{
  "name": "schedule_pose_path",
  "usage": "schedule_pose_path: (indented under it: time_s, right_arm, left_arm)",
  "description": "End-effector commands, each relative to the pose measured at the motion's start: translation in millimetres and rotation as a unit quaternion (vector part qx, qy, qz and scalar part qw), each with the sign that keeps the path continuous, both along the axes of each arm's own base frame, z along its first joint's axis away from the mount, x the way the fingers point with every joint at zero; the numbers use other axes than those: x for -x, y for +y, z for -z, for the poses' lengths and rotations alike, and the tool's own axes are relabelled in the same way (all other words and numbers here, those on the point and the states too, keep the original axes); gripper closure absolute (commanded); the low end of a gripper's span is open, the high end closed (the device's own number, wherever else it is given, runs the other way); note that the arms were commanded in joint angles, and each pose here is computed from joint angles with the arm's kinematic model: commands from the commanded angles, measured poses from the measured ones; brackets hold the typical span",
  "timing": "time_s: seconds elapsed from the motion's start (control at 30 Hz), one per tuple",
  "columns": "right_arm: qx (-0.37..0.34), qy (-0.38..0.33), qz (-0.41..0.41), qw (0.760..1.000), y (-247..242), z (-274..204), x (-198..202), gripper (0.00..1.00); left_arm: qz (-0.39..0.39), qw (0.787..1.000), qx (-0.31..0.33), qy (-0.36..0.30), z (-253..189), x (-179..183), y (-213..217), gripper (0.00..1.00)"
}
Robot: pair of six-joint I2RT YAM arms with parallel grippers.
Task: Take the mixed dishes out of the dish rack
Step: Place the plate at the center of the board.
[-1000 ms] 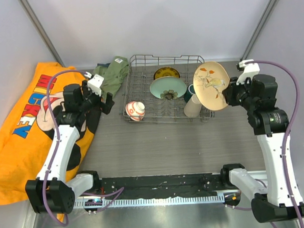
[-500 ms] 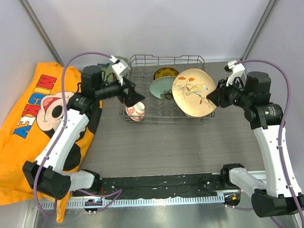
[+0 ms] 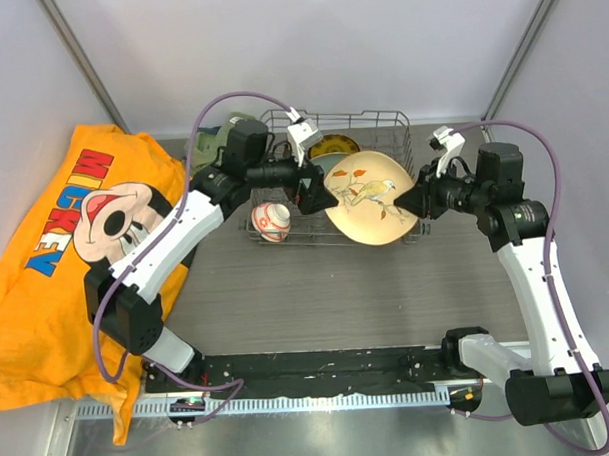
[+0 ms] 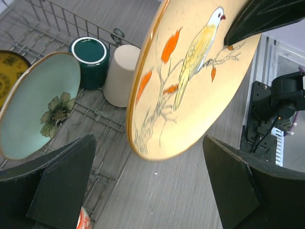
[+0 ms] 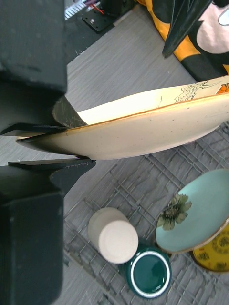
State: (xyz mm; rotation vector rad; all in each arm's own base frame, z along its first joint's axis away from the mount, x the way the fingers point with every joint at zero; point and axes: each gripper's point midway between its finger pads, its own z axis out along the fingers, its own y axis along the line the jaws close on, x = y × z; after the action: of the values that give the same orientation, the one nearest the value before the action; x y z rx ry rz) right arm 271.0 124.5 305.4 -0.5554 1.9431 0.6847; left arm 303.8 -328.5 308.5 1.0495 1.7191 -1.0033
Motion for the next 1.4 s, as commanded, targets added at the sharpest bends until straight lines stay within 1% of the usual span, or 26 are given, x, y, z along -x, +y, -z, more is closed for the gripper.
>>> schedule_pose_path:
  time_s: [0.0, 0.13, 0.2, 0.23, 0.3, 0.33, 0.4, 0.43, 0.5, 0.53, 0.6, 0.63, 0.67, 0.77, 0.8, 0.87, 0.9, 0.97, 1.0, 1.1, 1.17, 1.23, 1.37]
  right_arm:
    - [-0.031, -0.100, -0.072, 0.992, 24.9, -45.4, -2.2, 0.99]
    - [-0.034, -0.098, -0.096, 0.990, 32.9, -42.4, 1.3, 0.99]
    - [-0.038, -0.098, -0.108, 0.989, 36.2, -40.2, 4.0, 0.99]
    - [-0.037, -0.101, -0.112, 0.988, 37.7, -40.2, 4.6, 0.99]
    - [-0.039, -0.099, -0.122, 0.987, 39.8, -36.9, 5.9, 0.99]
    - [-0.038, -0.100, -0.126, 0.986, 41.0, -36.4, 6.9, 0.99]
    - [-0.037, -0.096, -0.126, 0.987, 41.1, -32.6, 5.2, 0.99]
    - [-0.035, -0.096, -0.127, 0.987, 40.9, -30.9, 5.2, 0.99]
    - [-0.034, -0.091, -0.131, 0.987, 41.6, -26.2, 3.9, 0.99]
    - [-0.034, -0.090, -0.132, 0.987, 41.6, -24.2, 4.4, 0.99]
    - [-0.031, -0.088, -0.133, 0.987, 41.2, -20.0, 3.1, 0.98]
    - [-0.030, -0.086, -0.135, 0.987, 41.7, -17.6, 3.5, 0.96]
    - [-0.028, -0.084, -0.137, 0.987, 41.9, -14.2, 3.6, 0.93]
    - [-0.025, -0.082, -0.137, 0.987, 41.3, -10.0, 4.1, 0.89]
    - [-0.023, -0.082, -0.136, 0.987, 40.8, -9.2, 4.3, 0.83]
    - [-0.020, -0.080, -0.134, 0.987, 39.7, -6.8, 5.5, 0.78]
    - [-0.018, -0.079, -0.133, 0.988, 38.8, -4.6, 5.2, 0.72]
    - [-0.016, -0.078, -0.135, 0.988, 38.9, -3.0, 7.2, 0.63]
    - [-0.015, -0.078, -0.134, 0.988, 38.1, -2.0, 7.7, 0.56]
    - [-0.010, -0.075, -0.132, 0.988, 36.7, 0.4, 9.7, 0.47]
    - [-0.006, -0.077, -0.134, 0.988, 36.3, 0.0, 12.0, 0.37]
    - [-0.004, -0.076, -0.135, 0.988, 35.7, 1.6, 13.4, 0.32]
    - [0.003, -0.079, -0.127, 0.989, 32.8, 0.0, 14.1, 0.29]
  left_arm:
    - [0.012, 0.999, 0.008, -0.035, -12.8, -6.0, -20.3, 0.00]
    - [0.018, 0.999, 0.004, -0.030, -4.7, -8.9, -30.0, 0.00]
    - [0.026, 0.999, 0.006, -0.022, -2.3, -7.7, -32.9, 0.02]
    - [0.033, 0.999, 0.008, -0.018, -1.6, -5.6, -34.1, 0.08]
    - [0.052, 0.999, 0.013, -0.009, -0.4, 1.7, -36.0, 0.14]
    - [0.060, 0.998, 0.014, -0.007, 0.5, 4.7, -36.2, 0.25]
    - [0.071, 0.997, 0.016, -0.003, 1.3, 10.3, -36.0, 0.36]
    - [0.074, 0.997, 0.017, -0.003, 1.4, 11.6, -35.7, 0.48]
    - [0.079, 0.997, 0.019, 0.002, 3.0, 16.0, -34.8, 0.61]
    - [0.082, 0.996, 0.022, 0.002, 1.2, 18.7, -34.0, 0.75]
    - [0.084, 0.996, 0.025, 0.009, 4.5, 22.7, -33.0, 0.86]
    - [0.086, 0.996, 0.035, 0.014, -1.3, 26.9, -32.7, 0.96]
    - [0.087, 0.995, 0.036, 0.021, 1.9, 29.6, -31.8, 1.00]
    - [0.093, 0.994, 0.043, 0.026, 0.5, 38.0, -29.0, 1.00]
    - [0.092, 0.994, 0.045, 0.026, 0.4, 39.1, -28.2, 1.00]
    - [0.087, 0.994, 0.051, 0.027, 0.4, 42.4, -25.8, 1.00]
    - [0.086, 0.994, 0.053, 0.031, 1.5, 43.6, -25.2, 1.00]
    - [0.079, 0.994, 0.063, 0.039, 0.1, 47.0, -23.6, 1.00]
    - [0.075, 0.994, 0.066, 0.041, 0.2, 47.0, -23.1, 1.00]
    - [0.052, 0.995, 0.068, 0.049, 3.3, 46.8, -18.7, 1.00]
    - [0.031, 0.996, 0.062, 0.054, 11.7, 43.0, -14.9, 1.00]
    - [0.020, 0.996, 0.061, 0.054, 13.5, 43.0, -11.5, 1.00]
    - [0.007, 0.995, 0.049, 0.091, 36.6, 47.7, -2.3, 1.00]
